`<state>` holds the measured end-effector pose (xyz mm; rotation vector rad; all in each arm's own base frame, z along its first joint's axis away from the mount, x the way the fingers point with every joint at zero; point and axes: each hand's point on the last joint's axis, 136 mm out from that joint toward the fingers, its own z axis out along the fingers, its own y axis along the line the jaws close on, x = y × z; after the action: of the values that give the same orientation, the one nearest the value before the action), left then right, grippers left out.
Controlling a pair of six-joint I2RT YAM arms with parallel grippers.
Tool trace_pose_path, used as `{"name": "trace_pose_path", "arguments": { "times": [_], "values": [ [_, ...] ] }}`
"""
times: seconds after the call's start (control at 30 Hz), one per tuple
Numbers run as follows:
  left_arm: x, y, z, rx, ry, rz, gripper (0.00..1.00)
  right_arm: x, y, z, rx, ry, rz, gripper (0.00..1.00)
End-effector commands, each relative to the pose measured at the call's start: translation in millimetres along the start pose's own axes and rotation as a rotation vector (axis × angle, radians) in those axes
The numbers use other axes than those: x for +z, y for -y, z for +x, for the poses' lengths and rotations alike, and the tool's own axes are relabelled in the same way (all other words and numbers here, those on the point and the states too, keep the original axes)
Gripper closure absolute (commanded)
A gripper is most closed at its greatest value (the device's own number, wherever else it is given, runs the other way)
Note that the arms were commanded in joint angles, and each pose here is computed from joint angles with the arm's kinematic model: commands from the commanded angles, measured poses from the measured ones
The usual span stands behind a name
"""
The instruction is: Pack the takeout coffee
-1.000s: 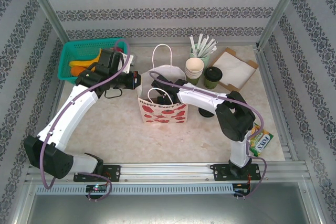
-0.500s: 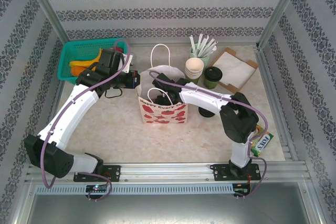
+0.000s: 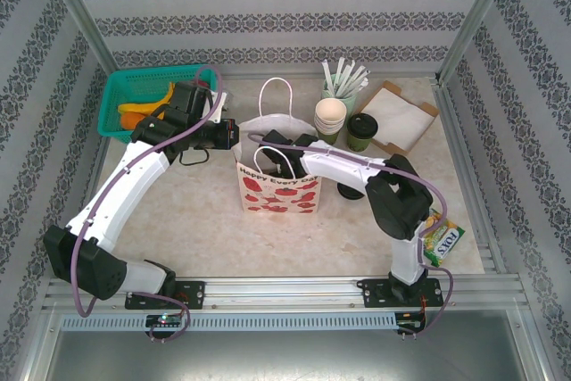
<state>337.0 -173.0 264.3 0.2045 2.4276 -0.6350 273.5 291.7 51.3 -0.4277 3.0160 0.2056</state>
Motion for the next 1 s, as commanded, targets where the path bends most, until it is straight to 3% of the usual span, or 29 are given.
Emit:
{"name": "trace_pose_path", "arguments": {
  "times": [0.0,0.23,0.6,0.73,0.97],
  "values": [
    [-2,2,-2,0.008,-0.004,-0.012,1.00,11,6,12,-0.042,-0.078,0.047,1.00],
    [-1,3,-1,0.005,-0.009,0.000,1.00,25,7,20,-0.052,-0.127,0.088,1.00],
    [-2,5,0,0.014,-0.005,0.011,1.00,-34,-1,-30,-0.048,0.120,0.094,0.97],
    [-3,5,1,0.014,-0.008,0.014,1.00,-23,18,-38,-0.002,0.132,0.181,0.97],
    [-2,5,0,0.016,-0.004,0.010,1.00,15,19,-18,-0.045,0.014,0.209,0.96]
  ]
}}
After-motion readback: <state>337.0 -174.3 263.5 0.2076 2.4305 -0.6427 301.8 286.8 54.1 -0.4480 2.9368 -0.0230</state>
